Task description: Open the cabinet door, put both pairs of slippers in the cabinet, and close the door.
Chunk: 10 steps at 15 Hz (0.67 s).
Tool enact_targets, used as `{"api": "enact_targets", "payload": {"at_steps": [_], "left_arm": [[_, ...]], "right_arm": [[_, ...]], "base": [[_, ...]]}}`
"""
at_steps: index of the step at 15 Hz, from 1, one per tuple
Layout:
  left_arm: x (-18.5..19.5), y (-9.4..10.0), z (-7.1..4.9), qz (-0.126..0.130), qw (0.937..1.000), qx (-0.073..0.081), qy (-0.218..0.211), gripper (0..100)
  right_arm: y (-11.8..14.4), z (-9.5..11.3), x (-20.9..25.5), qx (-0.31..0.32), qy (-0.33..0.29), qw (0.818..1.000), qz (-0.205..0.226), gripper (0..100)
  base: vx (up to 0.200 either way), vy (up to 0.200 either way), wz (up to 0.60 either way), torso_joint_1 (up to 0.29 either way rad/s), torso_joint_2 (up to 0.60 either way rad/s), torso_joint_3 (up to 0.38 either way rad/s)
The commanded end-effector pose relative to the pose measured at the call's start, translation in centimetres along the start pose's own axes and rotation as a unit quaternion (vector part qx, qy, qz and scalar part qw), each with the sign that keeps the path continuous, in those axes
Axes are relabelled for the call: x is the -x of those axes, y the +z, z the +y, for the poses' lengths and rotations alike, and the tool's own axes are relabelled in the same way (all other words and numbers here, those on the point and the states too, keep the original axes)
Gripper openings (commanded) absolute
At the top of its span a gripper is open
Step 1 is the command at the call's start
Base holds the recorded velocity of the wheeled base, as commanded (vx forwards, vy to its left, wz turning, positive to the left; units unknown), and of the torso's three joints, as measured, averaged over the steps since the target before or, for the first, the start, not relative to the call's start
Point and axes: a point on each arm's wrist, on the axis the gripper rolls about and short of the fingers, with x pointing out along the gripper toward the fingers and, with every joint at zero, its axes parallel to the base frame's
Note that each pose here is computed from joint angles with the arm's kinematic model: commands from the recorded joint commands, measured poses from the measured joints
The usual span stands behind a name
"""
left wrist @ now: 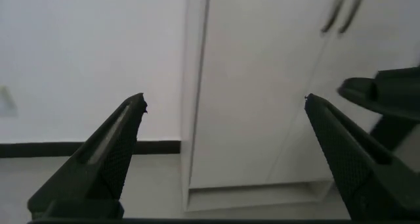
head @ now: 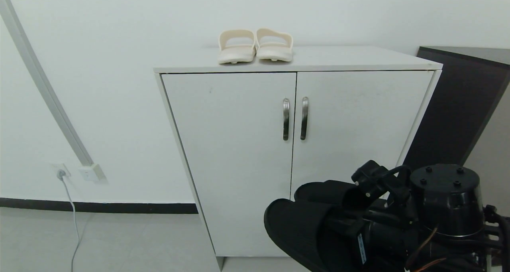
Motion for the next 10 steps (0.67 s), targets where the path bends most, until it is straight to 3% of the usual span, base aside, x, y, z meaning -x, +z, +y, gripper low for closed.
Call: {"api": "enact_targets", "payload": {"at_steps": [1,3,5,7,9,10], "left_arm": [[-4.8,2.9,-0.1,0.081,0.9942,0.025,-0.066,100],[-8.2,4.1,-0.1,0.088,0.9898,0.026,-0.109,100],[-11.4,4.9,-0.7,0.086,0.9832,0.018,-0.16,100],[-13.7,5.6,-2.1,0.086,0.9723,0.015,-0.217,100],[-16.1,6.4,-4.2,0.1,0.9566,0.014,-0.273,100],[-16.3,6.5,-4.4,0.102,0.9553,0.014,-0.277,100]], "right_arm": [[-0.1,0.1,-0.1,0.003,0.001,1.0,0.003,0],[-0.2,0.1,-0.2,0.005,0.001,1.0,0.005,0],[-0.2,0.1,-0.2,0.006,0.001,1.0,0.005,0],[-0.3,0.3,-0.2,0.008,0.004,1.0,0.006,0],[-0.3,0.3,-0.2,0.009,0.004,1.0,0.006,0],[-0.3,0.3,-0.2,0.009,0.004,1.0,0.006,0]], "base": [[0.0,0.0,0.0,0.0,0.0,0.0],[0.0,0.0,0.0,0.0,0.0,0.0],[0.0,0.0,0.0,-0.006,0.08,0.082],[0.0,0.0,0.0,-0.005,0.08,0.081],[0.0,0.0,0.0,0.0,0.0,0.0],[0.0,0.0,0.0,0.0,0.0,0.0]]}}
